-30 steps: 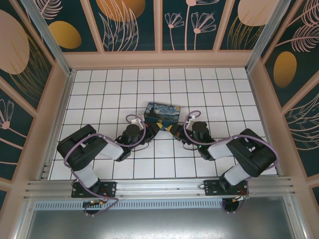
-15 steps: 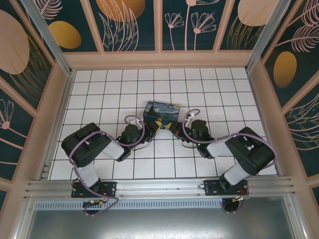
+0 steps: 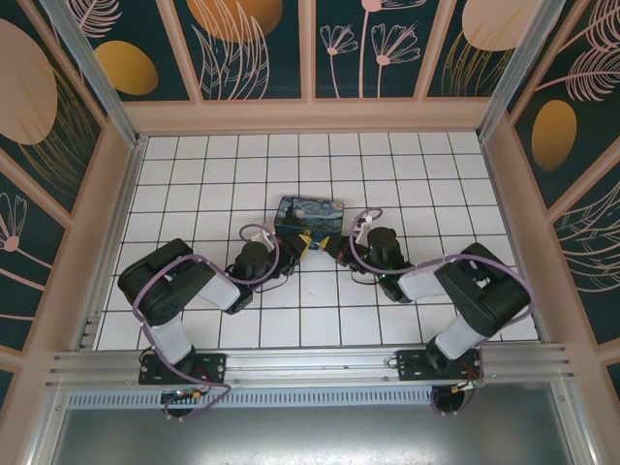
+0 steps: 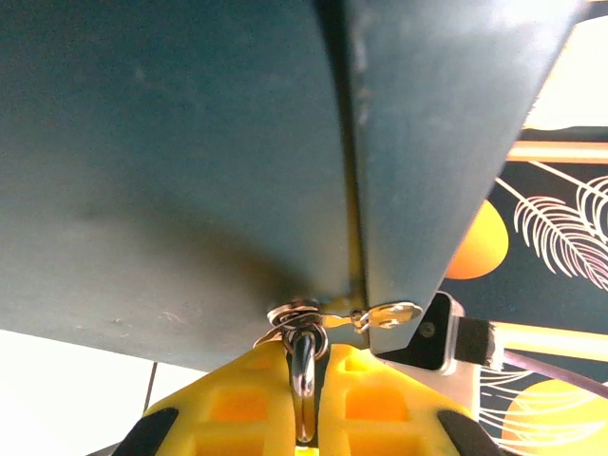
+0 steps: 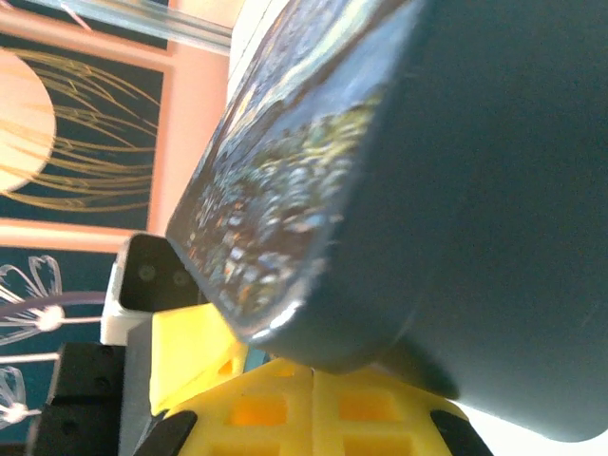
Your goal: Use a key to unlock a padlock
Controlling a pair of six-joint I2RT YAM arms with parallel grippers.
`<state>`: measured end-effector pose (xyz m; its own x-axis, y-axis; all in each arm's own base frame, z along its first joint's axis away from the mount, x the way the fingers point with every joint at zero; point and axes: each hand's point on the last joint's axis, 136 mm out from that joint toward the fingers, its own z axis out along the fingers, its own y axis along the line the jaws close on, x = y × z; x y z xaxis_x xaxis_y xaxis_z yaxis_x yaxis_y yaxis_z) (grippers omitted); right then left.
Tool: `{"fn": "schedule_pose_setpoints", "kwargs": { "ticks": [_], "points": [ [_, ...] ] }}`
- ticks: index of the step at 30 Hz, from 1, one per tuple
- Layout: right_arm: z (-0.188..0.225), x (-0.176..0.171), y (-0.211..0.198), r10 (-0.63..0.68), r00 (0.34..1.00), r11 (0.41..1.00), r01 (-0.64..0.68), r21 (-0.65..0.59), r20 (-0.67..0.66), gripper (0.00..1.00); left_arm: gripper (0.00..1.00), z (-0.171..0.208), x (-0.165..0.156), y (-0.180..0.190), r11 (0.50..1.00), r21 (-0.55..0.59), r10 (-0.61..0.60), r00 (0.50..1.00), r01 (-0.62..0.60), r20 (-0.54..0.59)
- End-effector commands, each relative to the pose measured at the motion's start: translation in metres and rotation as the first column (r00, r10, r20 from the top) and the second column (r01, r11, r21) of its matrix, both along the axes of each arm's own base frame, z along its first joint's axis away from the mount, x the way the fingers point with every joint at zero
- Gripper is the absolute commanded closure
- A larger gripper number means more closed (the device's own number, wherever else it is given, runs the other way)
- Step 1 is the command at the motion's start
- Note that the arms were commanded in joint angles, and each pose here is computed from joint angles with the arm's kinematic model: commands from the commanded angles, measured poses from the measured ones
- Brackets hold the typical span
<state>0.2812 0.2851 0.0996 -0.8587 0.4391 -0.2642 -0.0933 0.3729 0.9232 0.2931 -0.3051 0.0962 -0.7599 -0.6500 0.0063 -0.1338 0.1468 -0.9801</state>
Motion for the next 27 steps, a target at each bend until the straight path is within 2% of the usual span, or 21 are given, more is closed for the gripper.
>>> {"fn": "schedule_pose_setpoints", "kwargs": {
  "ticks": [1, 6, 13, 17, 20, 23, 25, 27],
  "points": [
    [0.06, -0.004, 0.027, 0.088, 0.992, 0.969, -0.106, 0.223, 0.092, 1.0, 1.0, 0.049, -0.053, -0.045, 0.943, -0.112, -0.301, 0.946, 0.314, 0.121],
    [0.072, -0.002, 0.036, 0.123, 0.989, 0.957, -0.139, 0.256, 0.078, 1.0, 1.0, 0.048, -0.053, -0.044, 0.944, -0.102, -0.301, 0.946, 0.313, 0.122],
    [0.045, 0.002, 0.043, 0.157, 0.982, 0.988, -0.157, -0.009, 0.104, 1.0, 1.0, 0.046, -0.053, -0.044, 0.945, -0.091, -0.302, 0.945, 0.314, 0.123],
    [0.044, -0.001, 0.04, 0.163, 0.979, 0.986, -0.164, -0.001, 0.119, 0.98, 1.0, 0.037, -0.049, -0.04, 0.957, -0.056, -0.276, 0.955, 0.283, 0.109],
    [0.042, -0.006, 0.031, 0.136, 0.984, 0.99, -0.133, -0.037, 0.116, 0.72, 1.0, 0.022, -0.044, -0.036, 0.969, 0.007, -0.247, 0.965, 0.247, 0.089],
    [0.036, -0.015, 0.019, 0.108, 0.988, 0.99, -0.098, -0.098, 0.106, 0.53, 1.0, 0.011, -0.038, -0.032, 0.972, 0.069, -0.228, 0.97, 0.223, 0.082],
    [0.029, -0.025, 0.01, 0.104, 0.99, 0.985, -0.09, -0.144, 0.094, 0.46, 1.0, 0.007, -0.035, -0.031, 0.972, 0.096, -0.222, 0.972, 0.214, 0.082],
    [0.025, -0.034, 0.002, 0.104, 0.99, 0.978, -0.085, -0.189, 0.093, 0.43, 1.0, 0.005, -0.032, -0.03, 0.971, 0.113, -0.22, 0.972, 0.21, 0.082]
  ]
}}
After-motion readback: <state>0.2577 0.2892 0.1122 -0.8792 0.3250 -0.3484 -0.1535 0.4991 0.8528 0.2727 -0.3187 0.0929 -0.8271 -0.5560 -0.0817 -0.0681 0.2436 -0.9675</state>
